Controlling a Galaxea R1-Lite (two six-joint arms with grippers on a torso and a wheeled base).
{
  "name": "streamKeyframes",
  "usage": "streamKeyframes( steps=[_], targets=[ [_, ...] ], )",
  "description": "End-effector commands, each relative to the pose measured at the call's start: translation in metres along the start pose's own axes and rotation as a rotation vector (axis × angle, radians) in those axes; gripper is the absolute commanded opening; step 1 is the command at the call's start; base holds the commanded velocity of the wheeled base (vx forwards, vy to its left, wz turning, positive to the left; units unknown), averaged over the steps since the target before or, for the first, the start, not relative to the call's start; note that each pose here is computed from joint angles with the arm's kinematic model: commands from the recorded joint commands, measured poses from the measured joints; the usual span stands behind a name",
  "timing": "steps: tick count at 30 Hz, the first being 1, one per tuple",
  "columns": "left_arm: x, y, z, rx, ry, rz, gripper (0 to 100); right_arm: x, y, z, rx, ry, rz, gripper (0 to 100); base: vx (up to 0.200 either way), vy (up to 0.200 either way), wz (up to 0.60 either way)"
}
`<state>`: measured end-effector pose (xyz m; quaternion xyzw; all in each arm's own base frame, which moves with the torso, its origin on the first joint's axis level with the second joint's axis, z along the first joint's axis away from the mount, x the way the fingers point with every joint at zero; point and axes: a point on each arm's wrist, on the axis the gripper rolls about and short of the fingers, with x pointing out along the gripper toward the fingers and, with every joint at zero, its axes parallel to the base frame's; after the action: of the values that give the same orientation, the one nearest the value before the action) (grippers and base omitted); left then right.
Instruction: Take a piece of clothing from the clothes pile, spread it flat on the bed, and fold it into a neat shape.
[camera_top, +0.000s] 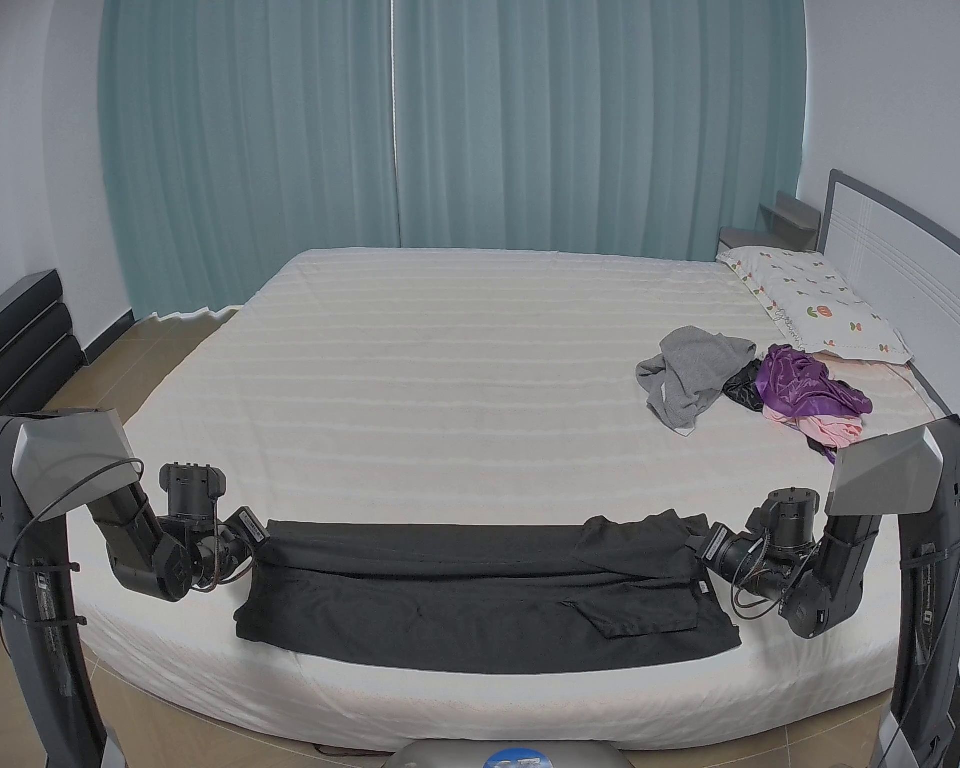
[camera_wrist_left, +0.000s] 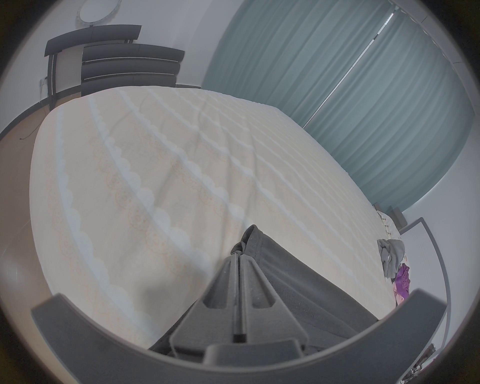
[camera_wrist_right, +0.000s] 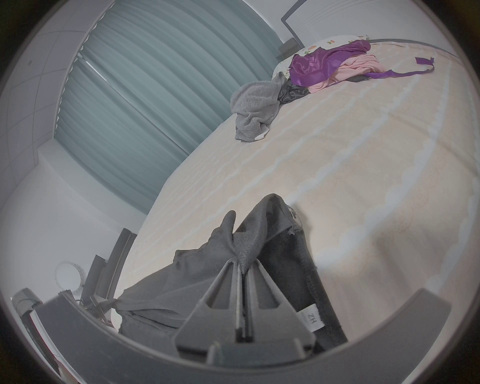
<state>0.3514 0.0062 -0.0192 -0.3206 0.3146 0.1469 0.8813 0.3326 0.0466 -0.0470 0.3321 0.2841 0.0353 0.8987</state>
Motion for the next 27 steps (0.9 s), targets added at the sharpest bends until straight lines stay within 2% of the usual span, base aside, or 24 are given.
streamKeyframes(
  steps=[1,6,7,9,10,19,21,22,24,27],
  targets=[
    [0.005,0.004,-0.007,0.008,0.024,0.017,0,0.008,-0.011,-0.011,-0.038,0.032,-0.029,0,0.0,0.0,0.0],
    [0.006,0.007,-0.012,0.016,0.043,0.031,0,0.013,-0.012,-0.016,-0.059,0.044,-0.032,0,0.0,0.0,0.0],
    [0.005,0.008,-0.013,0.019,0.047,0.035,0,0.012,-0.012,-0.017,-0.061,0.052,-0.032,100,0.0,0.0,0.0],
    [0.005,0.01,-0.015,0.027,0.054,0.038,0,0.011,-0.012,-0.018,-0.074,0.053,-0.031,100,0.0,0.0,0.0],
    [0.005,0.01,-0.014,0.027,0.053,0.037,100,0.011,-0.011,-0.017,-0.076,0.045,-0.029,100,0.0,0.0,0.0],
    [0.006,0.005,-0.005,0.012,0.018,0.011,100,0.002,-0.008,0.016,-0.044,-0.053,-0.006,100,0.0,0.0,0.0],
    [0.008,0.002,0.0,0.005,0.001,-0.001,100,0.003,-0.013,0.022,-0.025,-0.071,-0.014,100,0.0,0.0,0.0],
    [0.013,0.0,0.012,-0.006,-0.033,-0.016,100,0.01,-0.016,0.027,-0.007,-0.086,-0.014,100,0.0,0.0,0.0],
    [0.019,-0.002,0.021,-0.015,-0.058,-0.027,100,0.019,-0.021,0.027,0.005,-0.085,-0.021,100,0.0,0.0,0.0],
    [0.033,0.0,0.022,-0.008,-0.062,-0.027,100,0.028,-0.024,0.028,0.01,-0.08,-0.031,100,0.0,0.0,0.0]
  ],
)
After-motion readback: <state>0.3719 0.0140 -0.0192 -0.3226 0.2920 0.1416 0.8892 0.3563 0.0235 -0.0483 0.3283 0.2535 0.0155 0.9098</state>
